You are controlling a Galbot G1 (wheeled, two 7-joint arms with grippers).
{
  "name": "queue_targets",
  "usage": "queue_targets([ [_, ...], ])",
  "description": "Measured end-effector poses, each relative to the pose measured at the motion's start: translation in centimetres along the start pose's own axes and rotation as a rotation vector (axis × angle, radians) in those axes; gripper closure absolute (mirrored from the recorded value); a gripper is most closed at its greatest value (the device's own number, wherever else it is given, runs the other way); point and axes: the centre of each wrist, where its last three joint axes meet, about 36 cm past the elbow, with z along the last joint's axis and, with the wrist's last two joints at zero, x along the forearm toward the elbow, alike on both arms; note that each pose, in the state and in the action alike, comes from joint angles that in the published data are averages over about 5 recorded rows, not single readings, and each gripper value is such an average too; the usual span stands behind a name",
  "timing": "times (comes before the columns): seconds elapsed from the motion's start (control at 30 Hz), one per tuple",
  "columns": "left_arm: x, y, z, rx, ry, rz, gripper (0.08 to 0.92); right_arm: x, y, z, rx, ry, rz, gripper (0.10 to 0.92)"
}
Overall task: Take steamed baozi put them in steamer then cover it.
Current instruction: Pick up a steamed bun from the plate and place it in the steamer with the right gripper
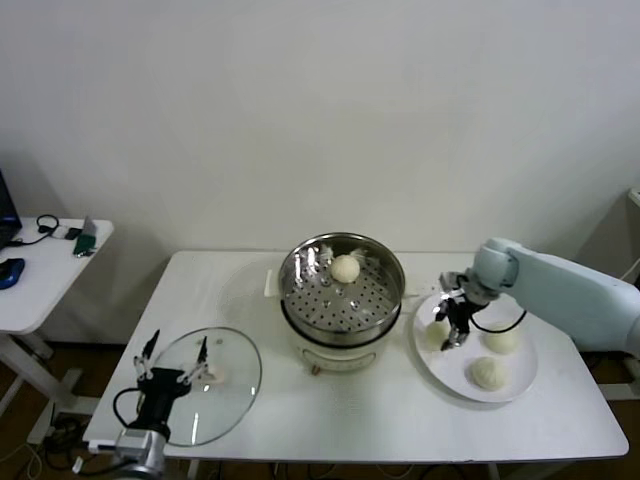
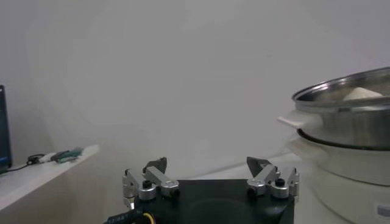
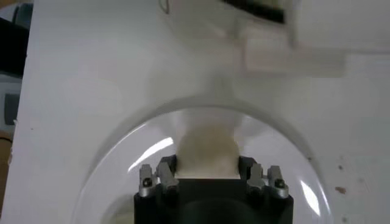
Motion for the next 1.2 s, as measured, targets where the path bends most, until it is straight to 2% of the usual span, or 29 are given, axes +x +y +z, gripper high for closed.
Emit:
queue_targets([
  [0.37, -0.1, -0.9, -0.5, 0.015, -0.015, 0.032, 0.177, 13.8, -3.4, -4.8, 0.008, -0.054, 0.095, 0.369],
  [0.57, 0.1, -1.0, -0.7, 0.012, -0.026, 0.046, 0.177, 17.7, -4.3, -9.8, 0.033, -0.084, 0.119, 0.369],
  [0.8, 0.3, -0.9, -1.1, 0.006, -0.038, 0.053, 0.177, 16.9, -5.0, -17.0, 0.09, -0.095, 0.103, 0.369],
  [1.2, 0.0, -1.1, -1.4, 0.006, -0.042, 0.049, 0.177, 9.0, -5.2, -27.2, 0.189, -0.081, 0.022, 0.369],
])
